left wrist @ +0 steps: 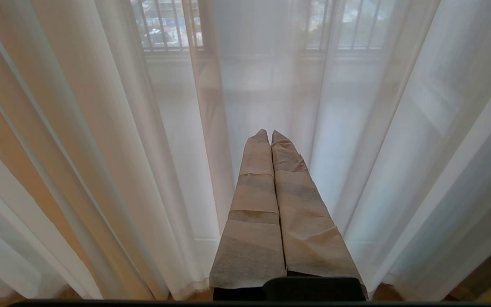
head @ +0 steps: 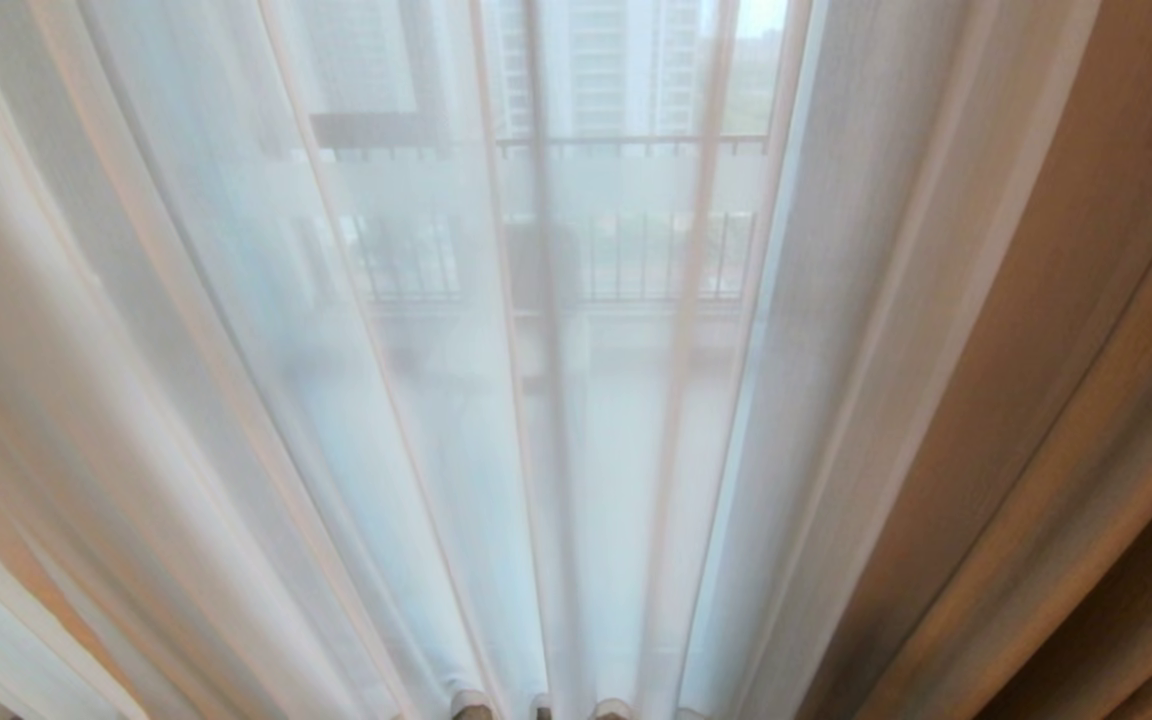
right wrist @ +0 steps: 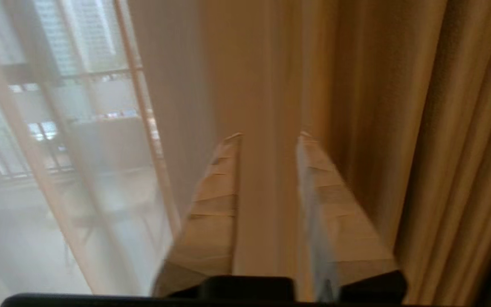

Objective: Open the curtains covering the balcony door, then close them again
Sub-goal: Close the outer curtains on both sides

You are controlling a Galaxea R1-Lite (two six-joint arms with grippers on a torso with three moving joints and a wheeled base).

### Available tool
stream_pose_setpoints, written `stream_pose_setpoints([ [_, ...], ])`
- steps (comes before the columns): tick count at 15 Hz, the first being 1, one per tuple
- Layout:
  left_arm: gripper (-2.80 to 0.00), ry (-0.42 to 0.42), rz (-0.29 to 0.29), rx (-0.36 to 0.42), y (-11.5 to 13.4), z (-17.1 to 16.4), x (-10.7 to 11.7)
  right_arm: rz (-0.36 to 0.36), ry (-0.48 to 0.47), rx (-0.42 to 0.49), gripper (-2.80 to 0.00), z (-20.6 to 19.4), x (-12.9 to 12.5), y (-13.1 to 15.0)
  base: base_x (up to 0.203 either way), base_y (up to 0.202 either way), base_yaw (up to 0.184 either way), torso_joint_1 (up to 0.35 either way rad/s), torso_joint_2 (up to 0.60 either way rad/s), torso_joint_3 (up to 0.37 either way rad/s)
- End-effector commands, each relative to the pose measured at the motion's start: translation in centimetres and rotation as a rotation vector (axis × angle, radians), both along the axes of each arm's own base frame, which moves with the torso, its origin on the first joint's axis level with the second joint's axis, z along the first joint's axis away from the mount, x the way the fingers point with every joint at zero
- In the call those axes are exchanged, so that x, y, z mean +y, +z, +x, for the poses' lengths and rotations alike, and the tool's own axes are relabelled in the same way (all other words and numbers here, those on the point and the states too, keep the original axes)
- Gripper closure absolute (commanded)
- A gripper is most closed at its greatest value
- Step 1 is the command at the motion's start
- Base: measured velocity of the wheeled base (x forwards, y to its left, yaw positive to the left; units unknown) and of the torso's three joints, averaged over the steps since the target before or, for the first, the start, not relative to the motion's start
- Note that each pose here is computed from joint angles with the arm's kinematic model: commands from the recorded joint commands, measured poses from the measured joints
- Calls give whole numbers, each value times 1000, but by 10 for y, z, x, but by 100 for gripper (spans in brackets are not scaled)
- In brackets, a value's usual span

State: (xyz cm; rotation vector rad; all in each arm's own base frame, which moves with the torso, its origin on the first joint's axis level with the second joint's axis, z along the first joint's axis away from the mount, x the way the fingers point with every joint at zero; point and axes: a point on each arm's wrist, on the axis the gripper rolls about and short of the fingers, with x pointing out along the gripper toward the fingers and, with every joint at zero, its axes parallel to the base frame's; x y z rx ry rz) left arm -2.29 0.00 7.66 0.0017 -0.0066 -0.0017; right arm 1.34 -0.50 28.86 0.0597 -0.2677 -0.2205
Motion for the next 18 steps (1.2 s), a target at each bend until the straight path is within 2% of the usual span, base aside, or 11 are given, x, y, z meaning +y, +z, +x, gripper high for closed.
stream_pose_setpoints([
  [1,0,0,0,-1,0,0,0,17,-63,49,-280,25,-2,14,0,0,0,0,0,0],
  [6,0,0,0,-1,0,0,0,63,-174,88,-280,59,-9,30,0,0,0,0,0,0],
  [10,0,0,0,-1,0,0,0,114,-222,160,-280,112,-21,36,0,0,0,0,0,0],
  [13,0,0,0,-1,0,0,0,128,-221,136,-280,162,-29,44,0,0,0,0,0,0],
  [18,0,0,0,-1,0,0,0,112,-254,60,-280,224,-47,74,0,0,0,0,0,0],
])
